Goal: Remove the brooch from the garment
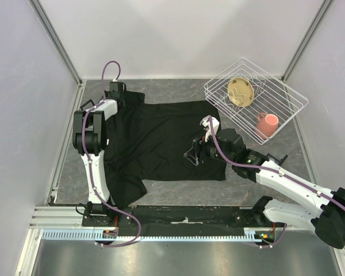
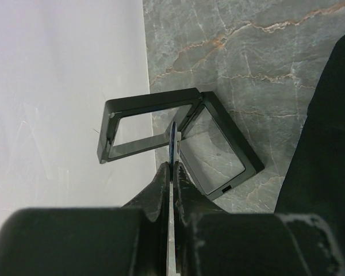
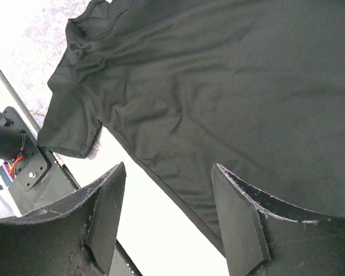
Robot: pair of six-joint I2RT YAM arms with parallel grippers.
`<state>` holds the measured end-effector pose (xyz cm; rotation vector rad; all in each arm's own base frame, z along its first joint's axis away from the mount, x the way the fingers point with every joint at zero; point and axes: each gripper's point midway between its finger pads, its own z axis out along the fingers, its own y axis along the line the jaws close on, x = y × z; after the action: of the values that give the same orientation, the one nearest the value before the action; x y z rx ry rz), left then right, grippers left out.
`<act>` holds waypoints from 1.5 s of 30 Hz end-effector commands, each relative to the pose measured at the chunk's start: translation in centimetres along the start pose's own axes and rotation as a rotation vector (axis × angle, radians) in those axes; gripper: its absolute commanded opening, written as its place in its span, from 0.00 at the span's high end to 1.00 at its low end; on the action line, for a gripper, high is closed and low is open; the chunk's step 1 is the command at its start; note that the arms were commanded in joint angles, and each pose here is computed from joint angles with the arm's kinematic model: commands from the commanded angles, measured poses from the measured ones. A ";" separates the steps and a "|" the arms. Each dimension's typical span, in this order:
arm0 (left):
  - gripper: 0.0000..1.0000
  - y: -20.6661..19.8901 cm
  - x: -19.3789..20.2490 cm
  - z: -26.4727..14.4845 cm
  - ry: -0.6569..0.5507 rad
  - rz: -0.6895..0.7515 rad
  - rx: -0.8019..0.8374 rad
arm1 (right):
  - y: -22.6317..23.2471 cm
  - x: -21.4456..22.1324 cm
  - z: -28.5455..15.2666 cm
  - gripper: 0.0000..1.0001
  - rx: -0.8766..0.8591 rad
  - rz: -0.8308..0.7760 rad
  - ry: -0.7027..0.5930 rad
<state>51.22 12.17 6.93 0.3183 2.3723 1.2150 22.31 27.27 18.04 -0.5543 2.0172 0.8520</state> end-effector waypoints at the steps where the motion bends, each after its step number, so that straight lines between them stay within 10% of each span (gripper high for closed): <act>1: 0.98 1.1 -0.6 0.4 0.009 -0.021 -0.036 | 0.5 -1.6 -0.1 0.31 -0.016 -0.013 -0.044; 39: 0.98 -0.3 1.4 1.3 0.079 -0.027 -0.034 | 1.1 -2.0 -0.3 0.30 -0.040 -0.007 -0.056; 45: 0.76 0.1 0.9 1.0 0.070 -0.061 -0.034 | 1.0 -1.9 -0.3 0.29 -0.041 -0.001 -0.056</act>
<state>50.19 13.23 4.61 0.3010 2.4482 1.2522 22.03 27.45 18.10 -0.5652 2.0171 0.8709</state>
